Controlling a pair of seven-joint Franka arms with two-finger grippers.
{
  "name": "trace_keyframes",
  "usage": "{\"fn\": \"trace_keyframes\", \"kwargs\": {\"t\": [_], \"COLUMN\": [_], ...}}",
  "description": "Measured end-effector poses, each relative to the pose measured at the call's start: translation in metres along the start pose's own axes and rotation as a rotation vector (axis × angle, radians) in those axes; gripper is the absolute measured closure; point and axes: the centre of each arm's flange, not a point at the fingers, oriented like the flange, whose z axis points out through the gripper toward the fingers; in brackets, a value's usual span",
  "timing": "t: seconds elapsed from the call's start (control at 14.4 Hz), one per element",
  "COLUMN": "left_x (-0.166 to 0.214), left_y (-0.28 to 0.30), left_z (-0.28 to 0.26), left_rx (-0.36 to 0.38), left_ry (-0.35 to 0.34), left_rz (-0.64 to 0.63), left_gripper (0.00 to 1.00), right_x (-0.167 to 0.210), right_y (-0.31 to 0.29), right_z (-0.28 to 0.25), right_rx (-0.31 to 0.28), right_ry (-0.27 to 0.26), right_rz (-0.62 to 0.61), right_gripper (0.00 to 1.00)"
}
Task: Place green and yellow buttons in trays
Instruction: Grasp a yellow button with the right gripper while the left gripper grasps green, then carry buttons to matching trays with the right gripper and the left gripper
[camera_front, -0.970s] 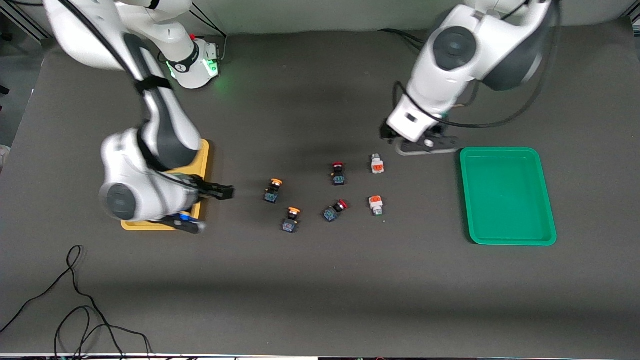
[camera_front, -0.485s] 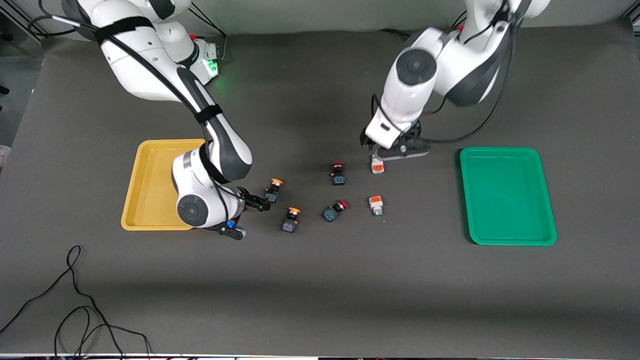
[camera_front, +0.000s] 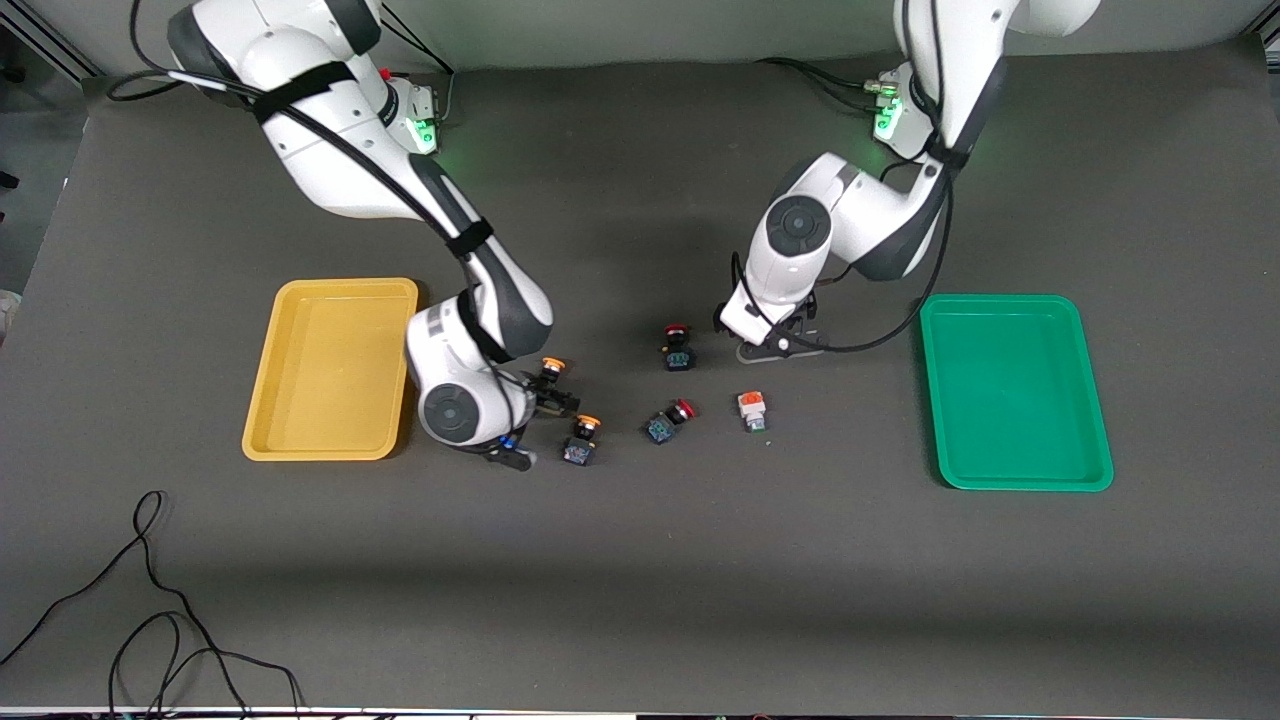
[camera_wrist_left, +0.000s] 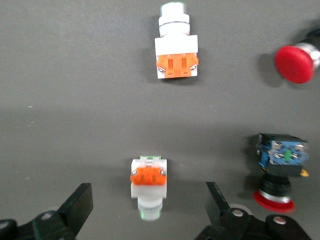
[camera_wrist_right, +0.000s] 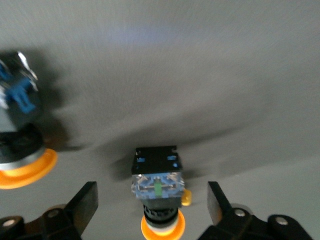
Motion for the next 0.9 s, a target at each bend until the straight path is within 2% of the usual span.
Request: {"fn": "trace_keyframes", "kwargs": {"t": [0.07, 0.35, 0.49, 0.69, 0.83, 0.9], "left_x": [0.0, -0.002, -0.009, -0.012, -0.011, -0.009], "left_y": [0.0, -0.001, -0.001, -0.001, 0.0, -0.001], "left_z": [0.011, 0.041, 0.053, 0.055, 0.052, 0.049], "left_rx": [0.001, 0.012, 0.01, 0.012, 0.007, 0.006], "left_ry": [-0.004, -0.021, -0.02, -0.021, -0.015, -0.012], "left_rz": [0.0, 0.005, 0.012, 0.006, 0.002, -0.002], "left_gripper": [0.0, 0.0, 0.04, 0.37, 0.59, 0.59], "right_x": [-0.003, 0.001, 0.008, 0.023, 0.035, 0.042], "right_y": [-0.001, 0.007, 0.018, 0.064, 0.118, 0.148], "right_z": [0.01, 0.008, -0.001, -0.059, -0.112, -0.133], "right_rx": [-0.01, -0.021, -0.031, -0.037, -0.037, -0.039], "right_ry": [-0.005, -0.018, -0.033, -0.104, -0.155, -0.172], "right_rz": [-0.002, 0.01, 0.027, 0.011, -0.025, -0.049], "right_gripper": [0.2, 0.61, 0.68, 0.77, 0.91, 0.99]}}
